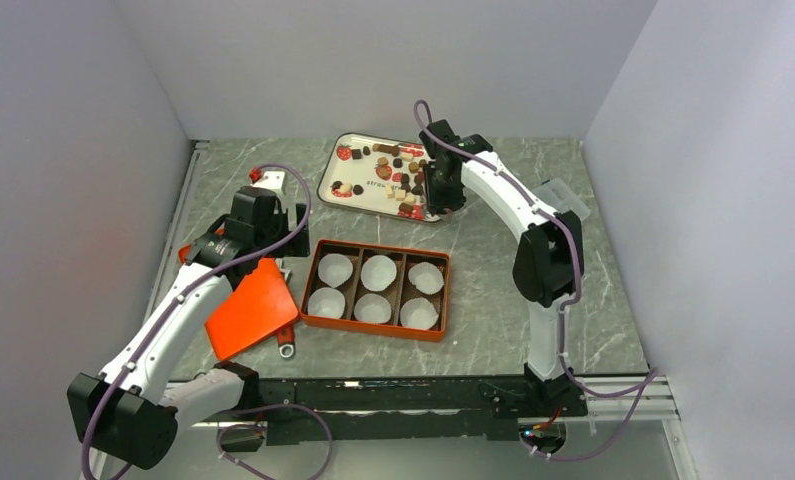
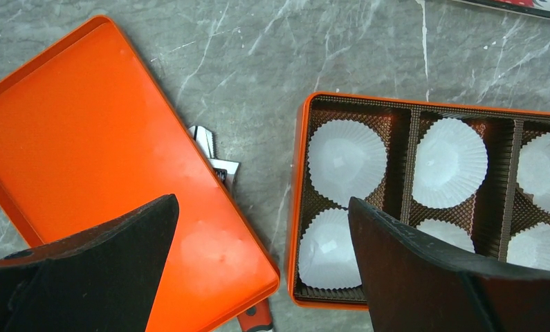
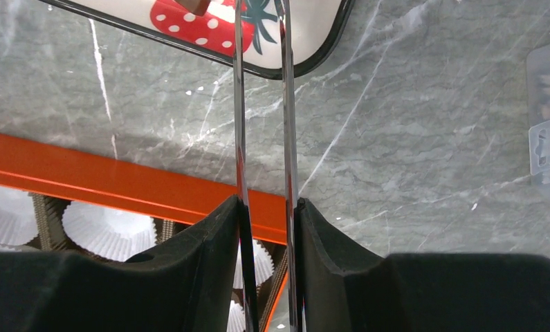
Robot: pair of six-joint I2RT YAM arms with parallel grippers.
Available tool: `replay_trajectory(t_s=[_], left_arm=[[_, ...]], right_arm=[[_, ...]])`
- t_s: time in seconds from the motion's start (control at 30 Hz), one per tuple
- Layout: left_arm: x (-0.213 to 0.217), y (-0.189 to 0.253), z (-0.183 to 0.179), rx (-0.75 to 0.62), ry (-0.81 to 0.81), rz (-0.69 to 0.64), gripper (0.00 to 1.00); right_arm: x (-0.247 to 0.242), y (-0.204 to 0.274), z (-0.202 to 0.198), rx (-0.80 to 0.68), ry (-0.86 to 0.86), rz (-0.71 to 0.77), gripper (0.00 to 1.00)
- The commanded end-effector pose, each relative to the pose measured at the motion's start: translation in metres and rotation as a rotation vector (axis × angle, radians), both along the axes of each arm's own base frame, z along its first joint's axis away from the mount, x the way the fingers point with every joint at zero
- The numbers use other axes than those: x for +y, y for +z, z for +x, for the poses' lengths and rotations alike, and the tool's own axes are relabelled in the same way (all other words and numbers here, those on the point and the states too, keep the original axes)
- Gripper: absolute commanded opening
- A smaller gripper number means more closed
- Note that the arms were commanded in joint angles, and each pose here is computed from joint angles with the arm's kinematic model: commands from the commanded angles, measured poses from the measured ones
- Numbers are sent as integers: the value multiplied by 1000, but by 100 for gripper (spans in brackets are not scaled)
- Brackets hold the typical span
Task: Pack the chocolate
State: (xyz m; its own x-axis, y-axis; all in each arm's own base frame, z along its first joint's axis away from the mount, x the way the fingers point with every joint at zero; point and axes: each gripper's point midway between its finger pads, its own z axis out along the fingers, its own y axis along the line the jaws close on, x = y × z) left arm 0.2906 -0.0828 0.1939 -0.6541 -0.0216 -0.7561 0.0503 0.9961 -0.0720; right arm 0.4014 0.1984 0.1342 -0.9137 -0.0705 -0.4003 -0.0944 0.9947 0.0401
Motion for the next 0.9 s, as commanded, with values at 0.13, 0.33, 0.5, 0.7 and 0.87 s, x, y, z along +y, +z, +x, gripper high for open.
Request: replay_trajectory(t_s=[0.13,0.33,0.5,0.7,0.87], left_arm=[[-3,4,5,-21,-17,-22,100],[-5,5,5,-19,-26,-34,99],[-5,4,5,-20,-25,-36,100],[-3,2,5,-12,-15,-30,100],[10,-2,5,17,55,14,100]], right_arm=[[7,9,8,-45,20,-38,36],[10,15,9,-61,23,-35,29],[4,32,8,-95,5,-45,24],[2,59,-6,-126,25,0,22],[11,75,-28,-131,74,37,21]])
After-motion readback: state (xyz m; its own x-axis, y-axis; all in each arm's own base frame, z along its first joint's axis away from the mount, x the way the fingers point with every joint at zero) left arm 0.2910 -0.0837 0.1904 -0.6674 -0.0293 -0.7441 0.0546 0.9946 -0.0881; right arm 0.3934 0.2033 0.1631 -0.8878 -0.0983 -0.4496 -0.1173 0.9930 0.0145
